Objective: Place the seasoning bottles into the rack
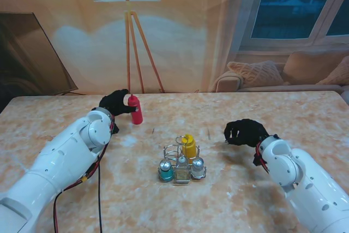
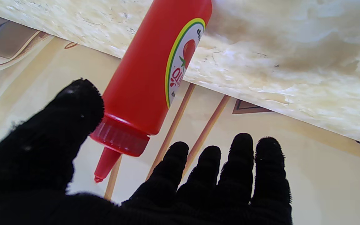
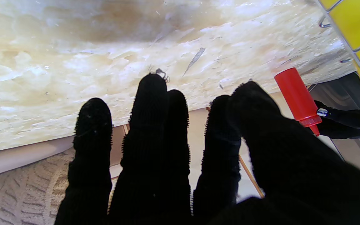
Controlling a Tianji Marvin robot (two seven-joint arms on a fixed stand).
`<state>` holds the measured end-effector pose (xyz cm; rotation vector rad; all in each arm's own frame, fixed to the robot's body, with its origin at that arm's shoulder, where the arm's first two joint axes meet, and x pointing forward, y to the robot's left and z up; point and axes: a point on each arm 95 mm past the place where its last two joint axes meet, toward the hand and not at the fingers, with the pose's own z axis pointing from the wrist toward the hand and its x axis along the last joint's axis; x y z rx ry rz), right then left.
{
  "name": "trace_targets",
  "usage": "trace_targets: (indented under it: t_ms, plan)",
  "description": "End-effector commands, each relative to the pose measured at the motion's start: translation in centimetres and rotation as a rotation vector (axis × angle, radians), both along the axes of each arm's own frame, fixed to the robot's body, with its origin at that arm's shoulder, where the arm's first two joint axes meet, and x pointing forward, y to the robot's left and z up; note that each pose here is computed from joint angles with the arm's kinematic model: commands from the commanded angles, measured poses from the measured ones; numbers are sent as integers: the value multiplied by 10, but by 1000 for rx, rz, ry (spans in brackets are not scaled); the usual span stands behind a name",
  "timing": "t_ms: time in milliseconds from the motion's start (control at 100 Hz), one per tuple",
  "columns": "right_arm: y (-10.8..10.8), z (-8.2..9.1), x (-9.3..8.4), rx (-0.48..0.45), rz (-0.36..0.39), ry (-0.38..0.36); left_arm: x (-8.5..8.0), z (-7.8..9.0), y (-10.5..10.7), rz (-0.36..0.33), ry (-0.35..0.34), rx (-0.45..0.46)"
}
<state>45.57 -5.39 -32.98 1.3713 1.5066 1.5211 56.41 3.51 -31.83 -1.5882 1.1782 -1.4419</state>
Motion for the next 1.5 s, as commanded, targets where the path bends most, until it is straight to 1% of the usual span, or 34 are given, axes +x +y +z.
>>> trace_targets:
  t_ms: [0,220,350,580,690,930,1130,1490]
  plan:
    - [4,-5,-3,-1,11,20,3,2,-6,-4,7,-16]
    - [3,-5,-3,-4,11,21,6,1,-9,20,15,-55]
    - [3,-6,-2,-5,12,25,8,0,-9,26,20,-55]
    - [4,-6,-2,-7,13,30,12,-4,-14,69,4,-93]
    - [4,-7,-2,-9,14,31,14,-7,-15,92,-9,-94]
    - [3,-7,-2,-10,12,32,13,-11,-16,126,-16,-121]
    - [3,-8,-2,-11,12,36,12,-12,-17,170,-13,-186]
    - [3,-8,-3,-14,10,38,10,-17,-19,190,-26,-213]
